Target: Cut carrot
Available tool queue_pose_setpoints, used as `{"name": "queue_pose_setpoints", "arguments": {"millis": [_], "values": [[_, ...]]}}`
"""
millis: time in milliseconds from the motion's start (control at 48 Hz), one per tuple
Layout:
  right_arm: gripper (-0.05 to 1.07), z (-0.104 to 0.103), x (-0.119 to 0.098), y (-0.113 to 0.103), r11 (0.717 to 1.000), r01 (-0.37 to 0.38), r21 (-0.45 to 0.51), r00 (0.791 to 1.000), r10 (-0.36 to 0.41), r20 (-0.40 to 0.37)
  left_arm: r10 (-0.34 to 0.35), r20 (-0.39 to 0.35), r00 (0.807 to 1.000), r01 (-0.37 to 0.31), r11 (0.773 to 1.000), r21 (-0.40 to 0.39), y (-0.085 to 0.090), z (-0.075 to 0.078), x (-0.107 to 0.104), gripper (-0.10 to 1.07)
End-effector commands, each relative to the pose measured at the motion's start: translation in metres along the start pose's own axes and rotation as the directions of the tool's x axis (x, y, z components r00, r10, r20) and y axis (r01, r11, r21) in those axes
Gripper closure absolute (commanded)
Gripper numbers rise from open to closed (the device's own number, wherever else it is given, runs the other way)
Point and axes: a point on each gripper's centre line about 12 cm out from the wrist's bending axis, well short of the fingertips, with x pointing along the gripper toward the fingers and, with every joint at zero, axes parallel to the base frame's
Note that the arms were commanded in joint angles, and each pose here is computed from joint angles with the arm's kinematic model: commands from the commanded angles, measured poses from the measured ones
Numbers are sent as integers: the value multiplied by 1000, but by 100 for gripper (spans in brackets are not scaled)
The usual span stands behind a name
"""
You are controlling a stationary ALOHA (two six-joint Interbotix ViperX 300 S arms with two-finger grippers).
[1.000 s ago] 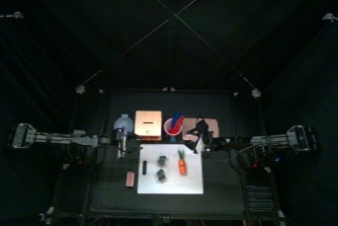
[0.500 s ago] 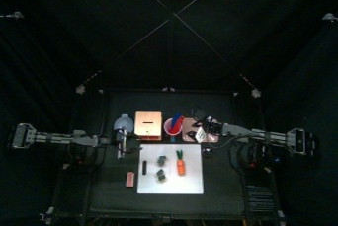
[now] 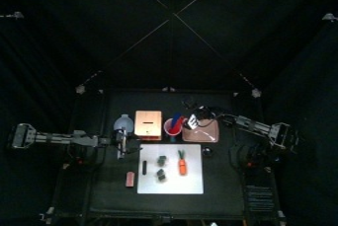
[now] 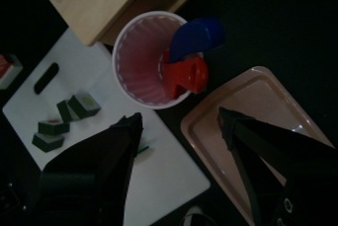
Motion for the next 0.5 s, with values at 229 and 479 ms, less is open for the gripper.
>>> {"name": "queue_pose_setpoints", "arguments": {"millis": [229, 479], "values": [[9, 32, 27, -1, 999, -41, -8, 987, 39, -155, 2, 3, 1000, -2, 1000, 1, 1, -1, 0, 11], [16, 37, 40, 0, 999, -49, -1, 983, 48, -176, 0, -11, 1000, 0, 1000, -2, 0, -7, -2, 11]]}}
